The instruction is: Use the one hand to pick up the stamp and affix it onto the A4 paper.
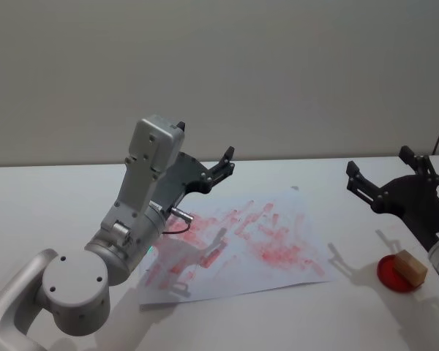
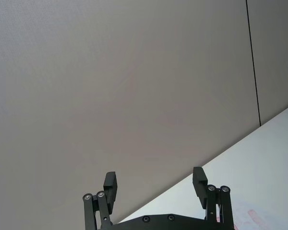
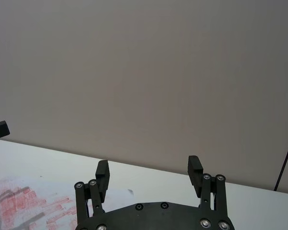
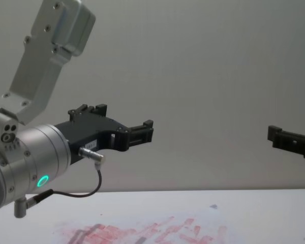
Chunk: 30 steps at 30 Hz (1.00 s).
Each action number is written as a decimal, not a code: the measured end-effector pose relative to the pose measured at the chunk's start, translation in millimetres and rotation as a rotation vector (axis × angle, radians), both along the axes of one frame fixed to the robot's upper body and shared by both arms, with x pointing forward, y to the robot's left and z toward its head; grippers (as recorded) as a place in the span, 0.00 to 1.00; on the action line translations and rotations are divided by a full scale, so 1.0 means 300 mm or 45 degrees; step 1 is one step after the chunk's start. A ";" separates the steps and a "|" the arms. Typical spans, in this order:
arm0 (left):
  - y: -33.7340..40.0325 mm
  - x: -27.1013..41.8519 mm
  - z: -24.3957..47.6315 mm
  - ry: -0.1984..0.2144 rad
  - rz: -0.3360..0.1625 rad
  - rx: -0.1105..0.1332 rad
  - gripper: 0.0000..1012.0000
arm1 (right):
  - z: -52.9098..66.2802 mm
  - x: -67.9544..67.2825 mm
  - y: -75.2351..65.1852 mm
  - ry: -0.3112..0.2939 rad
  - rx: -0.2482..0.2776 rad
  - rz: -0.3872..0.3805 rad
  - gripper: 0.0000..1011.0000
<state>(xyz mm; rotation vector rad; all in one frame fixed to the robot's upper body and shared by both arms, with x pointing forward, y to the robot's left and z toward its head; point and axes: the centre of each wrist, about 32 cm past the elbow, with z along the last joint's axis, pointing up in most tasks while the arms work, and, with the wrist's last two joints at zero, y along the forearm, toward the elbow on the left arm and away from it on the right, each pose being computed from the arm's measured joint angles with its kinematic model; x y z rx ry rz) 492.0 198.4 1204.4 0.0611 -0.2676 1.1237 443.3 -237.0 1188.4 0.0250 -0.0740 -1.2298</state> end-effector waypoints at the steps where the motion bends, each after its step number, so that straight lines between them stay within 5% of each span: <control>1: 0.000 0.000 0.000 0.000 0.000 0.000 0.99 | 0.000 0.000 0.000 0.000 0.000 0.000 0.99; 30: 0.000 0.000 0.000 0.000 0.000 0.000 0.99 | 0.001 0.000 0.000 -0.002 0.000 0.000 0.99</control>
